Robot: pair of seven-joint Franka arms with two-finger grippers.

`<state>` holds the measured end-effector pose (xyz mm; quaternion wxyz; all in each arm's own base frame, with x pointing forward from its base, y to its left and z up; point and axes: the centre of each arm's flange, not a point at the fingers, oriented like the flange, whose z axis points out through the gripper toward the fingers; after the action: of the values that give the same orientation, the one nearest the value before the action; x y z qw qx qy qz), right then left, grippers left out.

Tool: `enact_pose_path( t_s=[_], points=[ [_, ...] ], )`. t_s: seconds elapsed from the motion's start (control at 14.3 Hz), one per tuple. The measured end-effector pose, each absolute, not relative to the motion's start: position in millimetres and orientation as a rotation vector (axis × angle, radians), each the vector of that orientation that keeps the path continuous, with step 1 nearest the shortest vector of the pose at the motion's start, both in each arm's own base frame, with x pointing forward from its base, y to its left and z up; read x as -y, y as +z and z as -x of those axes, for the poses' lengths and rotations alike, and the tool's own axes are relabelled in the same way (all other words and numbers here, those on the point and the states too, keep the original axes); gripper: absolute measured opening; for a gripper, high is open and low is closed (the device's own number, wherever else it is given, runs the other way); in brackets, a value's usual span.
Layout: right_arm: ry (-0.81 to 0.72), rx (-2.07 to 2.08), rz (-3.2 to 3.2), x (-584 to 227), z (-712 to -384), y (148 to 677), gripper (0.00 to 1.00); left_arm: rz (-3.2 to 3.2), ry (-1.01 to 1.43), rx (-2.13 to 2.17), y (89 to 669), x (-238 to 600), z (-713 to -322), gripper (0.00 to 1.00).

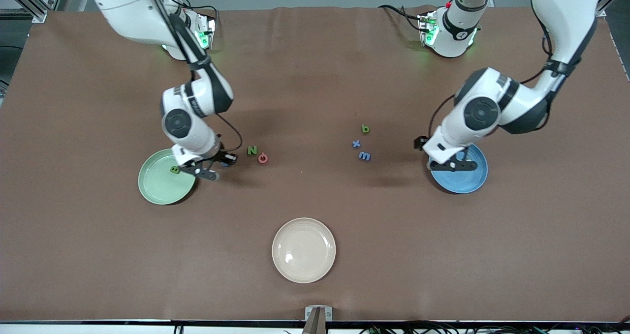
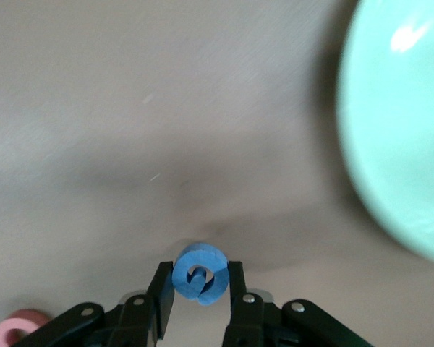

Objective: Sort upper and lower case letters into plates
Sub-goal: 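Place the G on the green plate while the left gripper reaches the q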

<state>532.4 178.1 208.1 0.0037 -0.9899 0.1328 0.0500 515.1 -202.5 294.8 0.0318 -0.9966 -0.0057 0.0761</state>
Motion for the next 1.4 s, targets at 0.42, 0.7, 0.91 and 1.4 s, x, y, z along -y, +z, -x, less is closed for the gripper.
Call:
enact_pose_path(
  t_s=[0.42, 0.7, 0.91, 1.4],
  points=[
    [0.183, -0.113, 3.090, -46, -565, 240, 0.35, 3.123, 0.194, 0.248, 303, 336, -454, 1.00],
    [0.129, -0.015, 3.087, -1, -563, 228, 0.35, 3.100, 0.181, 0.323, 262, 362, -438, 1.00],
    [0.128, 0.021, 3.092, -3, -559, 214, 0.35, 3.032, 0.128, 0.329, 215, 379, -419, 1.00],
    [0.119, 0.101, 3.128, 26, -558, 192, 0.35, 3.051, 0.152, 0.394, 193, 371, -428, 1.00]
  ],
)
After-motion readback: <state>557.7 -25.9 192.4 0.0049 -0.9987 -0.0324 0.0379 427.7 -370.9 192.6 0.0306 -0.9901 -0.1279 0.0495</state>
